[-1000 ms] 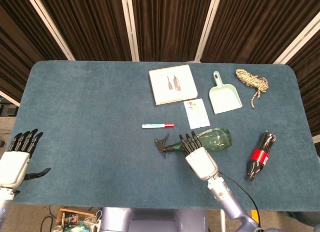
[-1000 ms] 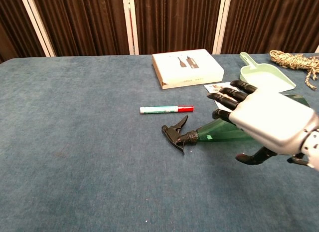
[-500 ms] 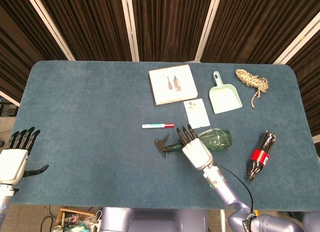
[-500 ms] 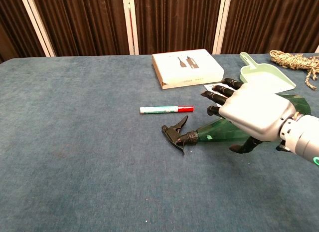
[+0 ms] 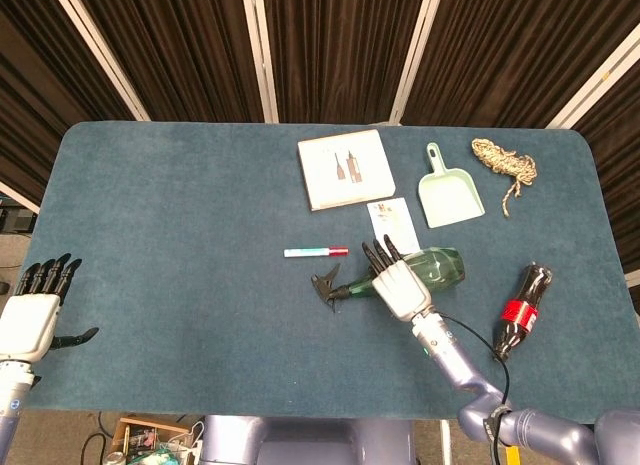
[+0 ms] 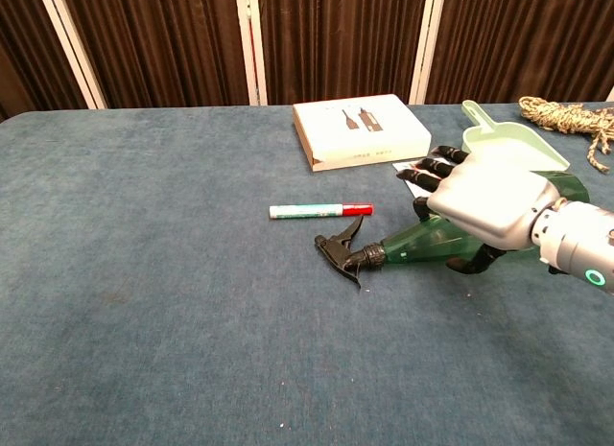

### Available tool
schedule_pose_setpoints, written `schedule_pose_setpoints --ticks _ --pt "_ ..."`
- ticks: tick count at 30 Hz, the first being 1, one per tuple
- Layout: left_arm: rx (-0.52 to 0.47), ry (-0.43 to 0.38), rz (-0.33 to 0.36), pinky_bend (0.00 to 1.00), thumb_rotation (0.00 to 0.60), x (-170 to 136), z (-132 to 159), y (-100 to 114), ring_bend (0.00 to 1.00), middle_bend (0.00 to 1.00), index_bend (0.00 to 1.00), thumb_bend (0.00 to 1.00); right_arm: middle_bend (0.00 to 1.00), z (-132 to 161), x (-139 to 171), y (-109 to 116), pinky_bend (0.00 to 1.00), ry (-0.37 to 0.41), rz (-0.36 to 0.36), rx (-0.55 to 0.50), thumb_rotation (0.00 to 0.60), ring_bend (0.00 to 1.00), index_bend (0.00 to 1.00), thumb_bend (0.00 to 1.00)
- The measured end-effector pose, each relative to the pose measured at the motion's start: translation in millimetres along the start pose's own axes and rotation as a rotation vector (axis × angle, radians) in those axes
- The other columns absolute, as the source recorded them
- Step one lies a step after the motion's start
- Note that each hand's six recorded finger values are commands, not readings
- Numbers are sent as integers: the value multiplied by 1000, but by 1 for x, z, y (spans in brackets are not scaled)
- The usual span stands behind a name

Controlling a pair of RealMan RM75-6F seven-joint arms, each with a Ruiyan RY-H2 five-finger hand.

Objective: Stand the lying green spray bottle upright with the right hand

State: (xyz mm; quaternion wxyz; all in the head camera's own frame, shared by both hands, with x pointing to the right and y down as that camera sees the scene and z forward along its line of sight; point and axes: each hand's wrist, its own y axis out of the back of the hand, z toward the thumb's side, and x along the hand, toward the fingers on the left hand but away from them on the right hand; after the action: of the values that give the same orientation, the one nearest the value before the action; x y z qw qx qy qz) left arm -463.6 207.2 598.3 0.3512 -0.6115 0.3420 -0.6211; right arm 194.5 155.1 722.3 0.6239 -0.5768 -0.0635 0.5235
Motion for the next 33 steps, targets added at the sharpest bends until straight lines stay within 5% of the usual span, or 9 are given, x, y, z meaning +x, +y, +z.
schedule_pose_setpoints --ticks 10,24,33 --pt "-2 10 -11 45 600 3 -2 -1 0 0 0 102 84 0 -4 -14 0 -21 33 16 600 0 876 688" --pt "-7 -13 3 45 600 -3 1 3 0 0 0 102 106 -15 4 3 0 -70 -31 -9 600 0 901 665" --pt "-16 -29 23 45 600 -9 2 8 0 0 0 102 132 -23 17 37 0 -92 -156 -111 600 0 916 661"
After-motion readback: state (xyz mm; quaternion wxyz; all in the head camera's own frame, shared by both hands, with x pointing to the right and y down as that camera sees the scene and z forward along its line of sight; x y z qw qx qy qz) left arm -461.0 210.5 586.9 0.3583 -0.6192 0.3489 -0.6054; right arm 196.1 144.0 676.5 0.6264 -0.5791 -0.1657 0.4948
